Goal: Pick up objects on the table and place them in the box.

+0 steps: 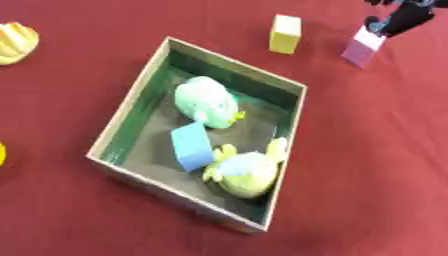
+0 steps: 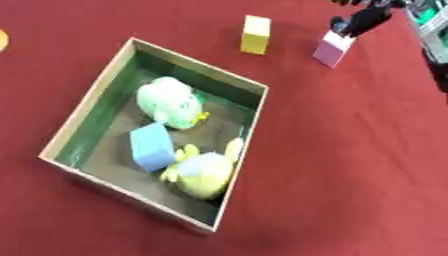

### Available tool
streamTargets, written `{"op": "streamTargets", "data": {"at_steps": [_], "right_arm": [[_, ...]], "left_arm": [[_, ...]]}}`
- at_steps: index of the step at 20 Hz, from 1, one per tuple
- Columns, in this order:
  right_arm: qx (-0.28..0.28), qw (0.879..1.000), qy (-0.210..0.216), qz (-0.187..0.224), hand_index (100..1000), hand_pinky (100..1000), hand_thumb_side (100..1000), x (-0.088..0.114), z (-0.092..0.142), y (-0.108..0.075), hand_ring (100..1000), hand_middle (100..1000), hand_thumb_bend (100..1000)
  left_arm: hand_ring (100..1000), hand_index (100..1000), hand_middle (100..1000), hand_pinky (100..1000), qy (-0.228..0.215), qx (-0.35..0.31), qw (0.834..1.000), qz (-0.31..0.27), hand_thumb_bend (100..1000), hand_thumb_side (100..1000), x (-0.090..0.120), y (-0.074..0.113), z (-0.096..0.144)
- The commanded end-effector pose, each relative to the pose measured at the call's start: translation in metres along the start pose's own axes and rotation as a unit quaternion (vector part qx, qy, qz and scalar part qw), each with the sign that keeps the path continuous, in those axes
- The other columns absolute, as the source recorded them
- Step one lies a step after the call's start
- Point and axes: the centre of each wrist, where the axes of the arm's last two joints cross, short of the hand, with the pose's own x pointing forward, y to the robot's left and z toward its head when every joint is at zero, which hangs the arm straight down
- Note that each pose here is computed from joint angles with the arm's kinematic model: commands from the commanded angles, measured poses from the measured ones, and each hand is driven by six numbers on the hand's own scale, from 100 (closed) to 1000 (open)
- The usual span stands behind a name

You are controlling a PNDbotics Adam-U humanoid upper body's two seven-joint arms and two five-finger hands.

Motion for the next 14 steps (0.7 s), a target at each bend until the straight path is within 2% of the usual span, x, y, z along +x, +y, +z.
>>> {"op": "streamTargets", "data": {"at_steps": [1,7,9,14], "right_arm": [[-0.016,0.999,0.012,0.031,962,894,269,-0.004,0.0097,-0.0148,990,930,100],[-0.004,0.999,0.014,0.047,959,895,289,-0.0032,0.0069,-0.0125,989,915,100],[0.003,0.999,0.012,0.046,958,894,321,-0.0031,0.0056,-0.0108,989,911,100],[0.016,0.999,0.006,0.041,965,897,487,-0.0007,0.0015,-0.0068,995,908,100]], "left_arm": [[637,850,678,798,-0.017,-0.006,1.0,-0.013,100,598,0.0066,0.0062,-0.006],[636,849,678,798,-0.016,-0.006,1.0,-0.012,100,598,0.0065,0.0064,-0.0059],[637,849,678,798,-0.016,-0.006,1.0,-0.012,100,597,0.0065,0.0063,-0.0058],[637,849,679,798,-0.015,-0.007,1.0,-0.011,100,597,0.0064,0.0061,-0.0057]]}}
